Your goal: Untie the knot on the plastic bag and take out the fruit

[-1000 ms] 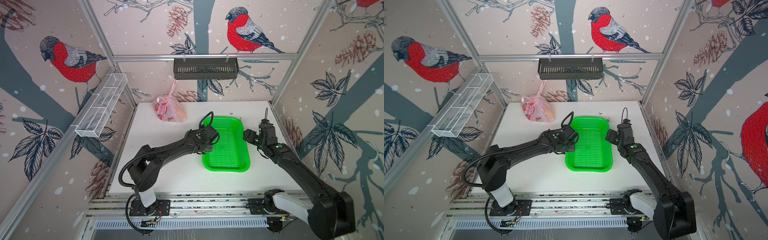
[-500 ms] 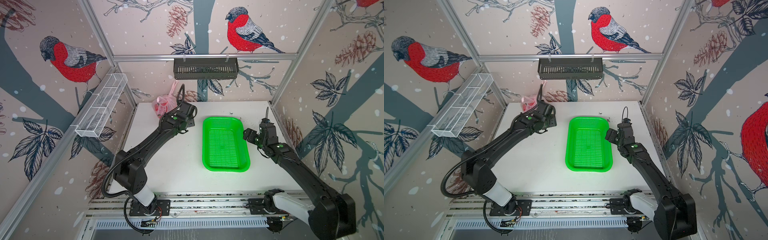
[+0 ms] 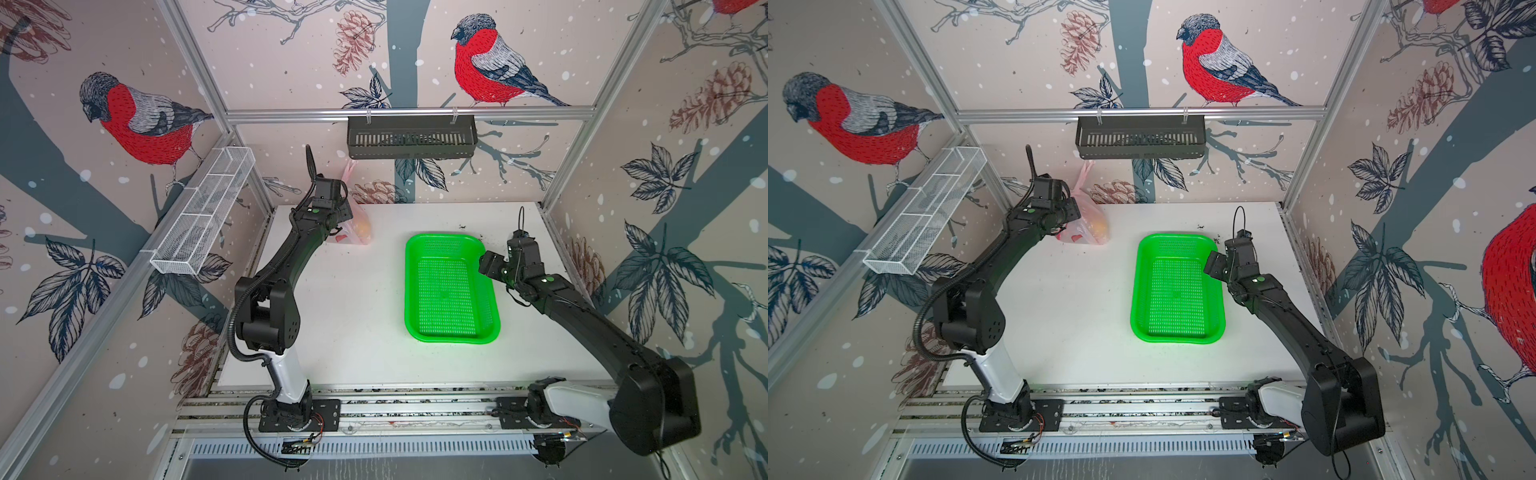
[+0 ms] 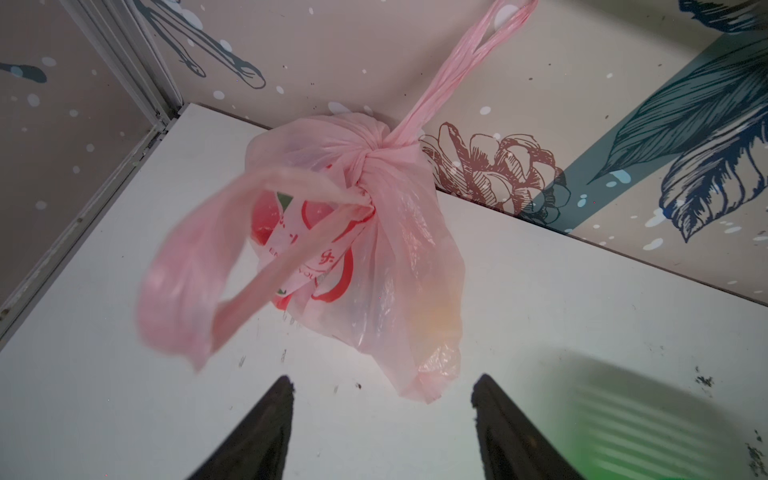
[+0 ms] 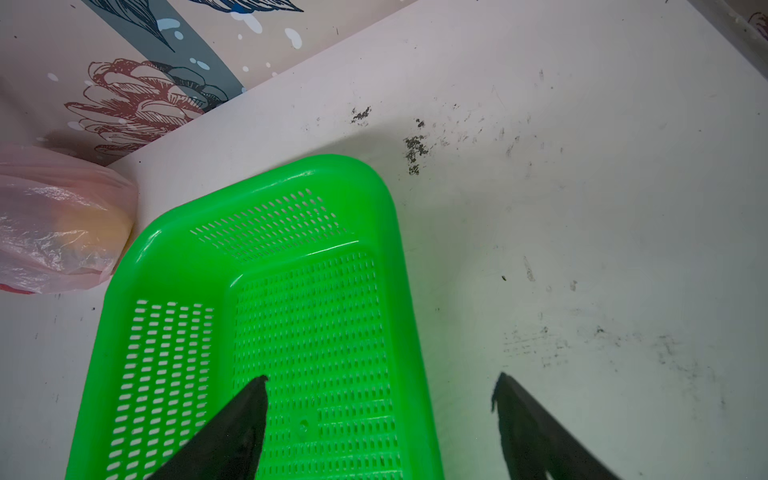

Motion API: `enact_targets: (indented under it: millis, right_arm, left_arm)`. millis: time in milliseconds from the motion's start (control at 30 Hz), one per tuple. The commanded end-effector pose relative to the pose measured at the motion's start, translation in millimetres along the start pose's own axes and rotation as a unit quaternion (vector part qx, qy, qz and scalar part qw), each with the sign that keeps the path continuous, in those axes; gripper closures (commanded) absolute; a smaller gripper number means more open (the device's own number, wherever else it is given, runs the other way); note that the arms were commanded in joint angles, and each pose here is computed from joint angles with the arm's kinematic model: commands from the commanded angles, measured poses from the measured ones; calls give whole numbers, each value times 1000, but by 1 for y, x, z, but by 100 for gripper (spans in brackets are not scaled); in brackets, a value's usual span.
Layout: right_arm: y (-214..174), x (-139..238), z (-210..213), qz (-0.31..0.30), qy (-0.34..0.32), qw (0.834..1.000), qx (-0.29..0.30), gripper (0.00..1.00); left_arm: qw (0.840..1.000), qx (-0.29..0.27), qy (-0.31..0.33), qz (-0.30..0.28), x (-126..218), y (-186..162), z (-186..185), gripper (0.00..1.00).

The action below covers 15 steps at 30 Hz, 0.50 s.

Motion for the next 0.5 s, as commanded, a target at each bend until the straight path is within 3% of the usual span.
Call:
enact_targets:
  millis: [0, 467]
  right_arm:
    - [11, -8, 5, -15, -2, 1000, 1, 14]
    - [29, -28, 19, -17, -7, 1000, 16, 14]
  left_arm:
    - [1000, -8, -16, -10, -23, 10, -7, 31]
    - [999, -38, 33, 17, -122, -5, -9, 38]
Point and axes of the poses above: each gripper's point midway between its finger pads, its own x axis back along the fingers, its own z axis along the line the jaws close on, y = z × x, the point moved 1 cm from there along x, back along the fingers, and after that the axes turned 7 degrees about -x, right-handed, at the moved point
